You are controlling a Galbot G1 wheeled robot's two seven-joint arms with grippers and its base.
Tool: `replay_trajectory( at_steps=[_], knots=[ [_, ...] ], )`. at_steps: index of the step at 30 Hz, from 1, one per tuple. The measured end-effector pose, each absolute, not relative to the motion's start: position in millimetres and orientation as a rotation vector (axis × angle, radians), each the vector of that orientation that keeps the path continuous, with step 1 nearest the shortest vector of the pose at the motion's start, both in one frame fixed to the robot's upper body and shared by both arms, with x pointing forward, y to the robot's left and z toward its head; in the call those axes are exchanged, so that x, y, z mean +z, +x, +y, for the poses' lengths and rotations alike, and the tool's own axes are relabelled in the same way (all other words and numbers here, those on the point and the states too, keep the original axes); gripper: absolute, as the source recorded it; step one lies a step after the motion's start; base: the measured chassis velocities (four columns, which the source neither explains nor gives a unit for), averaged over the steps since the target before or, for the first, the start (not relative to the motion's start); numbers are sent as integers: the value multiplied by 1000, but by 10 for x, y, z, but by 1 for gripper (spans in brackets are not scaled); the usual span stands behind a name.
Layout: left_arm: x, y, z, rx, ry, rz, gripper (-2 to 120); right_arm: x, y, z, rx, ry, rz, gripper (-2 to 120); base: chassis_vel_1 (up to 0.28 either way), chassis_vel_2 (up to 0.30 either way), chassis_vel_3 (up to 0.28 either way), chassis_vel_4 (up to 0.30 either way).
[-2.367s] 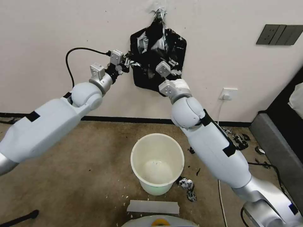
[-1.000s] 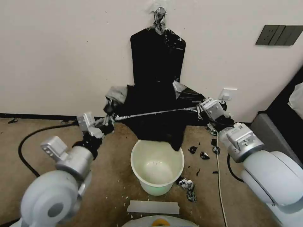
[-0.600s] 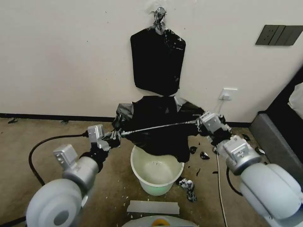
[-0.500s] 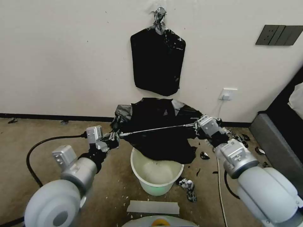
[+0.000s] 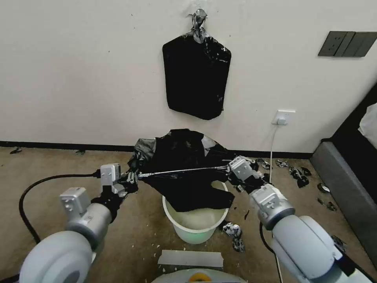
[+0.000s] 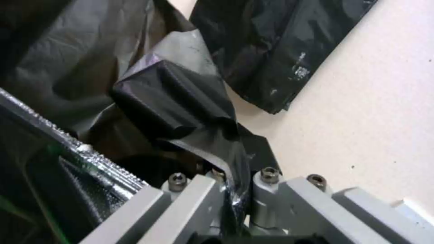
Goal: Place a trash bag onto the trash bin.
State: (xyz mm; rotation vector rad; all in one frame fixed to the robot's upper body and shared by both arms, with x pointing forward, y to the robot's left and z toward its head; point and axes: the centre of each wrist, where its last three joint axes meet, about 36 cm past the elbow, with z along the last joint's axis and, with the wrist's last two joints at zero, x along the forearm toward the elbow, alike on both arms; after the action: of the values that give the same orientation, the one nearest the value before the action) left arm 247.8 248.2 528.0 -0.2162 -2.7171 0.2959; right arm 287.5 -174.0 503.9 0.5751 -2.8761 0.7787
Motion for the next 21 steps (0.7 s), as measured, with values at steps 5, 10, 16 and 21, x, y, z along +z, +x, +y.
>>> replay_trajectory(
  at_steps=[5, 10, 16, 21],
  knots=[
    [5157, 2331, 2433, 277, -194, -2680, 0, 4910, 2775, -1777, 800, 548, -2843, 0, 0, 0, 0, 0],
    [5080, 2227, 2396, 275, -198, -2643, 0, 4775, 2608, -1839, 815, 543, -2794, 0, 0, 0, 0, 0],
    [4850, 2175, 2382, 254, -221, -2575, 0, 4621, 2486, -1919, 808, 521, -2725, 0, 0, 0, 0, 0],
    [4706, 2123, 2354, 236, -232, -2541, 0, 4532, 2423, -1966, 812, 521, -2684, 0, 0, 0, 0, 0]
  ],
)
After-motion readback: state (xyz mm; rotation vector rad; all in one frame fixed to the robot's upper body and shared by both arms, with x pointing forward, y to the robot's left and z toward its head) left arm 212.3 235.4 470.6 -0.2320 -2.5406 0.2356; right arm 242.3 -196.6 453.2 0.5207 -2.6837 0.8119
